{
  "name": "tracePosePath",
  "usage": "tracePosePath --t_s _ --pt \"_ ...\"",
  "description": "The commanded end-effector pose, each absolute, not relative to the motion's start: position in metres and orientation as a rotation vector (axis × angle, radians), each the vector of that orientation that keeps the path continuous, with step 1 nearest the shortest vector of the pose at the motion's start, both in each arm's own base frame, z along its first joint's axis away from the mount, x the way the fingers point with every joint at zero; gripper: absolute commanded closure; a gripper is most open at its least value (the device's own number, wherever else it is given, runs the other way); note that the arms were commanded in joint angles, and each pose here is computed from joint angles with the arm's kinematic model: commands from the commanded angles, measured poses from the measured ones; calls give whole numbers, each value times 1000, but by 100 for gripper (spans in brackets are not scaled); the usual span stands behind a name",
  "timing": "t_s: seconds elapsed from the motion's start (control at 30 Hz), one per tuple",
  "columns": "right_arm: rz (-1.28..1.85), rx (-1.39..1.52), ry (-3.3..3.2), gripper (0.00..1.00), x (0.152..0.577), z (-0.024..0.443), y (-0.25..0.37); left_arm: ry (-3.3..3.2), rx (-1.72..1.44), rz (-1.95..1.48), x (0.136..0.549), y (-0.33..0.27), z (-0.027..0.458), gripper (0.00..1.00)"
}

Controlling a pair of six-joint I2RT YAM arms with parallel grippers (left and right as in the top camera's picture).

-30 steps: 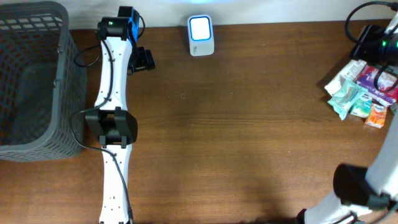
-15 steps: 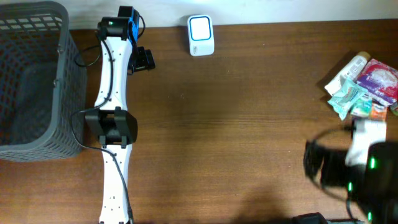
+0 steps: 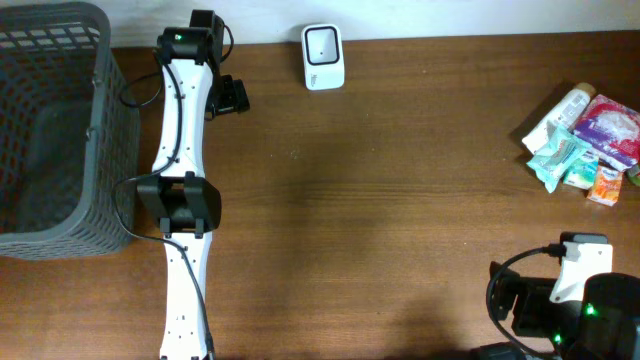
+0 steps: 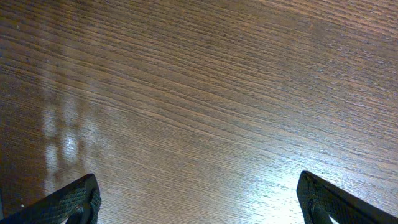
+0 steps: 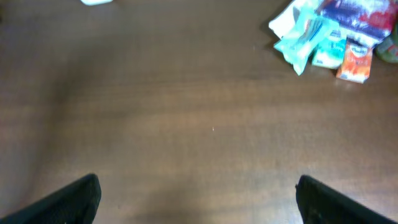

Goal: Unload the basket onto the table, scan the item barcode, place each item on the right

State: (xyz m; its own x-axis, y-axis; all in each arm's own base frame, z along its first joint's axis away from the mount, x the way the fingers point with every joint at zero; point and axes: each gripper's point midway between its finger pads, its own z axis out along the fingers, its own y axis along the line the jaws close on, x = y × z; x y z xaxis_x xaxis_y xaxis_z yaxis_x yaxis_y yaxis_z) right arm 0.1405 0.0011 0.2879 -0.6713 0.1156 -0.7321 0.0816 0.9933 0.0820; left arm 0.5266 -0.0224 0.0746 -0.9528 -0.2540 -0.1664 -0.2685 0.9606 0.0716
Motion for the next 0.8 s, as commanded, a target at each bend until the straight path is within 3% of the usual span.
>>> tracePosePath --t_s 0.0,0.3,0.77 --pt "56 79 2231 1 157 287 5 2919 -408 143 528 -22 91 1" --pt "86 -123 1829 1 220 212 18 2919 -408 143 528 -22 91 1" --pt "-48 -144 1586 1 239 193 3 2919 -408 143 528 -22 91 1"
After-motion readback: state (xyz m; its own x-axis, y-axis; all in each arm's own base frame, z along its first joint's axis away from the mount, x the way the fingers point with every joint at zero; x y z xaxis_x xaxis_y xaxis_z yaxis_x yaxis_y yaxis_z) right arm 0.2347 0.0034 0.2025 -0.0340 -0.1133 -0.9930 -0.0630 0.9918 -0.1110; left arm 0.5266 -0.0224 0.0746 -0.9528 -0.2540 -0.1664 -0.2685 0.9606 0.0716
